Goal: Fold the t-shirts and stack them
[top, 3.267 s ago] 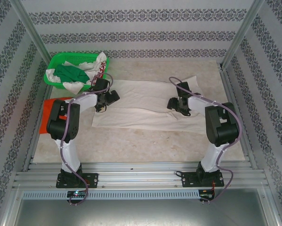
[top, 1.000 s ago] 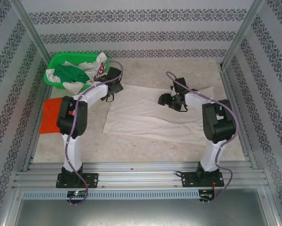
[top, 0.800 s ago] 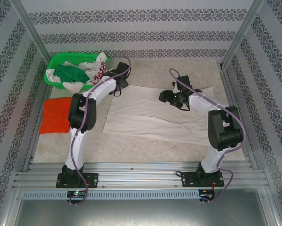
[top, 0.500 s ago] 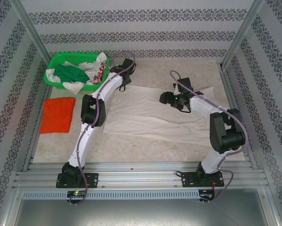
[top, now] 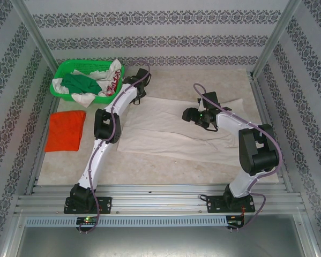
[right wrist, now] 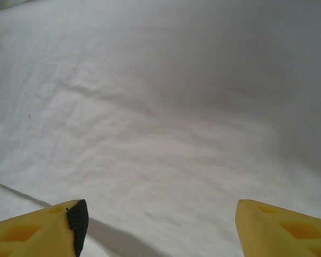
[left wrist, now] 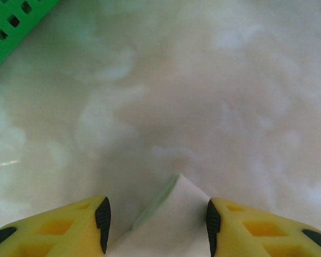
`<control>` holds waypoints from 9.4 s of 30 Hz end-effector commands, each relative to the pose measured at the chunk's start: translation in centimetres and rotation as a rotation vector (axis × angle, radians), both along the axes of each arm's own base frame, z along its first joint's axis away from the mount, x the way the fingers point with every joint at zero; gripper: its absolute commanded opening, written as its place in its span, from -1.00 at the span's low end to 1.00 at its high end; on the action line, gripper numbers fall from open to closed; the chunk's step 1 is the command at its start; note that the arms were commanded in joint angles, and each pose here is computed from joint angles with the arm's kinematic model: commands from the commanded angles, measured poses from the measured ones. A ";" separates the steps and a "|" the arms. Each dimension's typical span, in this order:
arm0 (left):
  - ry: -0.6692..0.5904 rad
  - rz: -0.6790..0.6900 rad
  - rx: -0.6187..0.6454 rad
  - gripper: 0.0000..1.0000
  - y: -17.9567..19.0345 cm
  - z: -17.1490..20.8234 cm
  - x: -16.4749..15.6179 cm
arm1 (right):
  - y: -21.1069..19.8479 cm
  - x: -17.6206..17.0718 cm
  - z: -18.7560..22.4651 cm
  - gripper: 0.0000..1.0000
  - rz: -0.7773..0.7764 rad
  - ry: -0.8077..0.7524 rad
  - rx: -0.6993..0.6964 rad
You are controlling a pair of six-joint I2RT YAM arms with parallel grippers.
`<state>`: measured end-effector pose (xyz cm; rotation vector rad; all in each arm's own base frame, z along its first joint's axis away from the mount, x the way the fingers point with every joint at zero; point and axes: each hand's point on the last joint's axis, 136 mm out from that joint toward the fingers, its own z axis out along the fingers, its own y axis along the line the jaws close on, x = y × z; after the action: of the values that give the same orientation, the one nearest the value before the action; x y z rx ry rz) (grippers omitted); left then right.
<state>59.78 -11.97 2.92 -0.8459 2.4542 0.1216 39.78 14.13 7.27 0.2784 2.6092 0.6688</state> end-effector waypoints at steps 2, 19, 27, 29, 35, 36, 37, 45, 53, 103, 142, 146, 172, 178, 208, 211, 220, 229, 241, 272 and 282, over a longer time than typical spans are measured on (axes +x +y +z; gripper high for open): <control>-0.011 -0.032 -0.015 -0.01 1.0 -0.4 1.2 | 0.0 -0.1 0.2 0.46 -0.005 -0.008 0.032; -0.019 -0.085 -0.045 -0.71 0.3 0.3 1.6 | 0.1 0.2 -0.1 0.46 -0.006 -0.002 0.035; -0.058 -0.136 -0.072 -0.95 -0.6 2.5 2.2 | -3.6 1.8 1.5 0.45 -0.108 -0.049 -0.038; -0.062 -0.154 -0.075 -0.96 -0.8 3.1 2.1 | -5.8 2.6 2.1 0.45 -0.166 -0.062 -0.068; -0.065 -0.174 -0.061 -0.27 -1.1 4.7 1.4 | -10.2 4.5 3.8 0.45 -0.276 -0.098 -0.097; -0.061 -0.166 -0.055 -0.15 -0.9 4.9 1.3 | -10.4 4.6 4.0 0.45 -0.280 -0.101 -0.098; -0.061 -0.163 -0.046 -0.09 -0.7 5.2 1.1 | -10.6 4.7 4.1 0.45 -0.285 -0.104 -0.100; -0.110 -0.153 0.002 0.14 0.1 5.5 2.5 | -9.9 4.1 2.3 0.44 -0.276 -0.064 -0.058; -0.069 -0.155 -0.010 -0.10 0.6 2.0 3.0 | -9.7 3.7 1.6 0.44 -0.271 -0.048 -0.046; -0.136 -0.334 -0.126 -1.00 -2.2 3.2 2.8 | -27.7 12.1 2.8 0.11 -0.574 0.044 -0.485; -0.320 -0.359 -0.170 -1.00 -1.8 12.2 -1.0 | -28.5 9.6 7.4 -1.00 -0.533 -0.103 -0.472; -0.335 -0.350 -0.169 -1.00 -1.0 12.6 -2.8 | -28.3 8.0 8.1 -1.00 -0.556 -0.121 -0.464; -0.284 -0.306 -0.236 -1.00 2.8 11.7 -12.3 | -26.0 -3.7 7.9 -1.00 -0.593 -0.056 -0.448; -0.262 -0.307 -0.284 -1.00 2.5 11.5 -14.2 | -25.6 -6.6 8.0 -1.00 -0.642 -0.038 -0.439; -0.134 -0.275 -0.420 -1.00 2.4 9.6 -22.3 | -25.0 -13.8 6.4 -1.00 -0.703 0.072 -0.393; -0.126 -0.273 -0.416 -1.00 2.6 9.6 -22.9 | -24.7 -13.6 6.2 -1.00 -0.700 0.073 -0.373; -0.105 -0.281 -0.433 -1.00 2.7 9.6 -23.0 | -24.4 -14.7 6.0 -1.00 -0.699 0.086 -0.377; -0.050 -0.273 -0.436 -1.00 3.2 8.5 -24.2 | -24.3 -16.0 4.3 -1.00 -0.706 0.122 -0.393; 0.043 -0.253 -0.443 -1.00 3.5 5.0 -26.5 | -23.3 -17.6 0.5 -1.00 -0.717 0.223 -0.350; 0.050 -0.288 -0.372 -1.00 4.4 5.0 -23.1 | -22.5 -16.1 4.3 -0.99 -0.721 0.106 -0.268; 0.051 -0.276 -0.350 -1.00 5.5 4.8 -22.9 | -21.1 -18.4 0.4 -1.00 -0.726 0.195 -0.224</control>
<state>37.97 -7.72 8.99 -0.6242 2.6100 -0.4681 22.65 -7.52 9.68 1.1105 2.4105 0.0716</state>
